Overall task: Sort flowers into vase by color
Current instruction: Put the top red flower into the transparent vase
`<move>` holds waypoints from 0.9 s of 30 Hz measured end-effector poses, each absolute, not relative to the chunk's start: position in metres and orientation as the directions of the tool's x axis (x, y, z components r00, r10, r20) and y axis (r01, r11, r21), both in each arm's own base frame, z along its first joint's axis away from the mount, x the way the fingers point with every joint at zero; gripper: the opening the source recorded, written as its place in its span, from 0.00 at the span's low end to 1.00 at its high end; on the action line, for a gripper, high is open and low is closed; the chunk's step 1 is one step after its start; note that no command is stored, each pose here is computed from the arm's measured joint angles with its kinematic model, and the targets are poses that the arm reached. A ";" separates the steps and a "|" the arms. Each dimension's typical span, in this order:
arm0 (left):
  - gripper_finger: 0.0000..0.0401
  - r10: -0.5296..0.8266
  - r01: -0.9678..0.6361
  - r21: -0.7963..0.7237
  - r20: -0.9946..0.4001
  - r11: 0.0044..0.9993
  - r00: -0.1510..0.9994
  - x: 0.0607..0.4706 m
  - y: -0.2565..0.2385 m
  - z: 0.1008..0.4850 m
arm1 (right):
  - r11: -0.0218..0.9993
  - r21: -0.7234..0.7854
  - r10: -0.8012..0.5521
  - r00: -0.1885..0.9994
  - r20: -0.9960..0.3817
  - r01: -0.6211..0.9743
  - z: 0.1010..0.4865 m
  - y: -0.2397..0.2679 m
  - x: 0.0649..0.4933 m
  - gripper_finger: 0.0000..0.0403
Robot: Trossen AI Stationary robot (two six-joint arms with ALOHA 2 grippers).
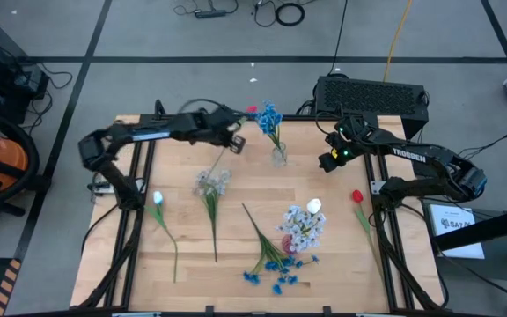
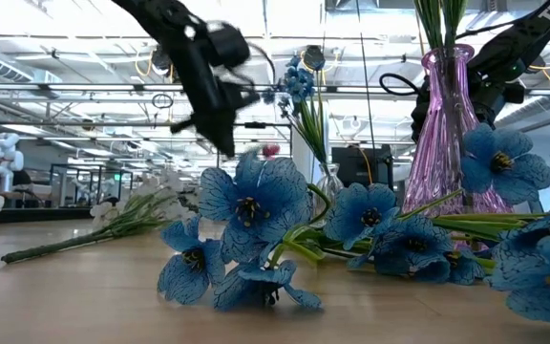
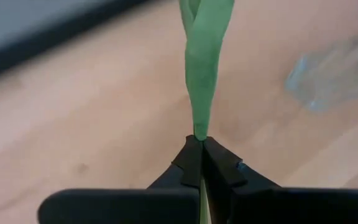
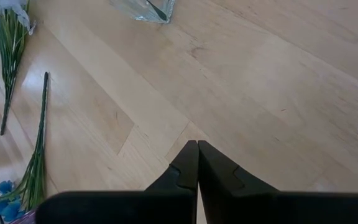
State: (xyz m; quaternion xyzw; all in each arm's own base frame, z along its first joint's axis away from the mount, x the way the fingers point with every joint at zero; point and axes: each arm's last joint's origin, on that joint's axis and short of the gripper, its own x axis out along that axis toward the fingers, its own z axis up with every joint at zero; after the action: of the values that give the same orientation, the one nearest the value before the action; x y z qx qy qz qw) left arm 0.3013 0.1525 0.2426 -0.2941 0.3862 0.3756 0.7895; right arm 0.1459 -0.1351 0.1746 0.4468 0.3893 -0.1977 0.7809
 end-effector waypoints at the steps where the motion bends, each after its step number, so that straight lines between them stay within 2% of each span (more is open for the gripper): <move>1: 0.01 0.397 -0.824 -0.179 -0.808 0.538 0.435 0.296 0.153 0.254 | 0.523 0.544 0.039 0.619 -0.785 0.656 0.175 -0.135 0.146 0.00; 6: 0.00 0.543 -0.807 -0.164 -0.662 0.568 0.517 0.263 0.155 0.303 | 0.529 0.541 0.040 0.618 -0.785 0.653 0.175 -0.135 0.146 0.00; 11: 0.00 0.622 -0.750 -0.282 -0.426 0.598 0.657 0.225 0.153 0.325 | 0.528 0.540 0.042 0.614 -0.788 0.656 0.174 -0.135 0.146 0.00; 15: 0.00 0.540 -0.539 -0.375 -0.111 0.755 0.834 0.210 0.140 0.318 | 0.530 0.538 0.043 0.613 -0.789 0.656 0.174 -0.135 0.145 0.00; 17: 0.00 0.471 -0.405 -0.391 0.087 0.827 0.878 0.207 0.130 0.310 | 0.533 0.537 0.043 0.613 -0.789 0.654 0.174 -0.135 0.145 0.00; 22: 0.00 0.333 -0.209 -0.293 0.486 0.933 0.808 0.199 0.102 0.278 | 0.534 0.537 0.042 0.613 -0.789 0.654 0.174 -0.135 0.145 0.00; 24: 0.00 0.285 -0.185 -0.229 0.567 0.956 0.773 0.197 0.092 0.267 | 0.534 0.537 0.041 0.614 -0.788 0.653 0.174 -0.135 0.146 0.00; 27: 0.00 0.236 -0.191 -0.139 0.584 0.972 0.777 0.206 0.083 0.256 | 0.527 0.541 0.037 0.619 -0.785 0.655 0.175 -0.135 0.146 0.00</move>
State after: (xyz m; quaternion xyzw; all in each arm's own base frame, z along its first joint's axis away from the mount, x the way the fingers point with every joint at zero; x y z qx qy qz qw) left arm 0.2062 0.0827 0.2555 -0.0360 -0.3143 0.1135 0.9418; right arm 0.1461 -0.1353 0.1747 0.4444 0.3891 -0.1977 0.7823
